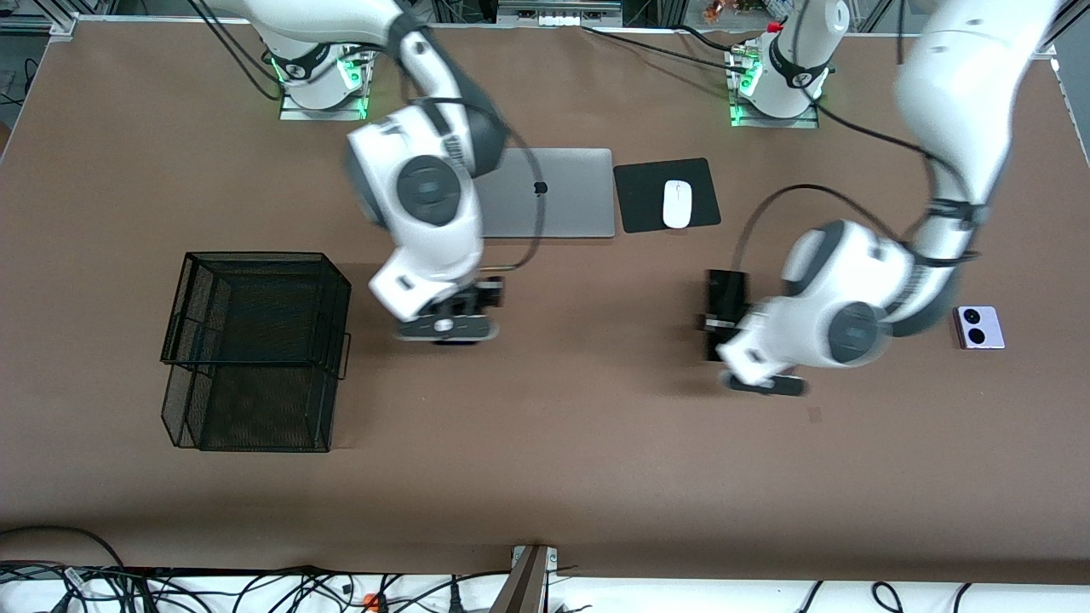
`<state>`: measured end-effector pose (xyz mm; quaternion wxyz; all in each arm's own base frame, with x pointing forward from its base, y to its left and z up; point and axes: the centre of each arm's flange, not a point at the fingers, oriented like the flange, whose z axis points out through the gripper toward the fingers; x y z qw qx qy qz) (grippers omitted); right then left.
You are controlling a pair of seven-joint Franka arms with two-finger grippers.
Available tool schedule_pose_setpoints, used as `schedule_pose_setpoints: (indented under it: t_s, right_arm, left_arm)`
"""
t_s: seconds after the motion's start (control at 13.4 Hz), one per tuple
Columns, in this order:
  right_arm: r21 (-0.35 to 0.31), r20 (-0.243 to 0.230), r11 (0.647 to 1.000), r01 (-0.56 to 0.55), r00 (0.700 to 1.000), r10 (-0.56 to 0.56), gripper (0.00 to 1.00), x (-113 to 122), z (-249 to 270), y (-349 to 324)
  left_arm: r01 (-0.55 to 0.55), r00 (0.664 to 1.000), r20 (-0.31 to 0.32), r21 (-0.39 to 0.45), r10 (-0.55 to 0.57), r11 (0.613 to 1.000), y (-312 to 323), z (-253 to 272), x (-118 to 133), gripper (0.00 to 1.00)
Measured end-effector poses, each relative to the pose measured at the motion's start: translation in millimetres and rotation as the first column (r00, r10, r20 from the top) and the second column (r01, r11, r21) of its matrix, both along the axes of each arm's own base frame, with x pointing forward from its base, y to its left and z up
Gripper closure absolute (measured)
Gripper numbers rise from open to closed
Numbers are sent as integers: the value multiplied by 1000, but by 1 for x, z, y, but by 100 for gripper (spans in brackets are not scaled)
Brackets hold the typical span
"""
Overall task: Place phones with both arms
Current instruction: 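Put the flip phone in the basket while the left gripper centers the slab, then release the flip phone while the left gripper reaches the white phone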
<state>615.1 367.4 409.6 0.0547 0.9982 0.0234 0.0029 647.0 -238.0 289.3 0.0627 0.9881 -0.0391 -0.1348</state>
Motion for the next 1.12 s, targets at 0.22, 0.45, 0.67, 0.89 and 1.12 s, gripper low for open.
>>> schedule_pose_setpoints:
  t_s: [0.22,0.45,0.67,0.89,1.12]
  right_arm:
    - [-15,-26,998,-65,998,64,19,3,2,-97]
    - [3,-13,990,-143,990,143,19,-17,-14,-213]
    - [14,-8,982,-191,982,191,19,-40,-40,-322]
    - [23,8,988,-152,988,152,19,-43,-52,-365]
    - [69,13,993,-99,995,98,19,-38,-82,-384]
  left_arm:
    - [-63,996,59,-50,66,997,-78,-32,-15,20]
    - [-182,975,106,-131,197,975,-136,-67,-29,20]
    - [-214,968,107,-121,227,969,-166,-99,-48,20]
    - [-215,968,112,-82,223,973,-173,-114,-57,20]
    - [-220,968,108,-69,227,973,-170,-119,-58,20]
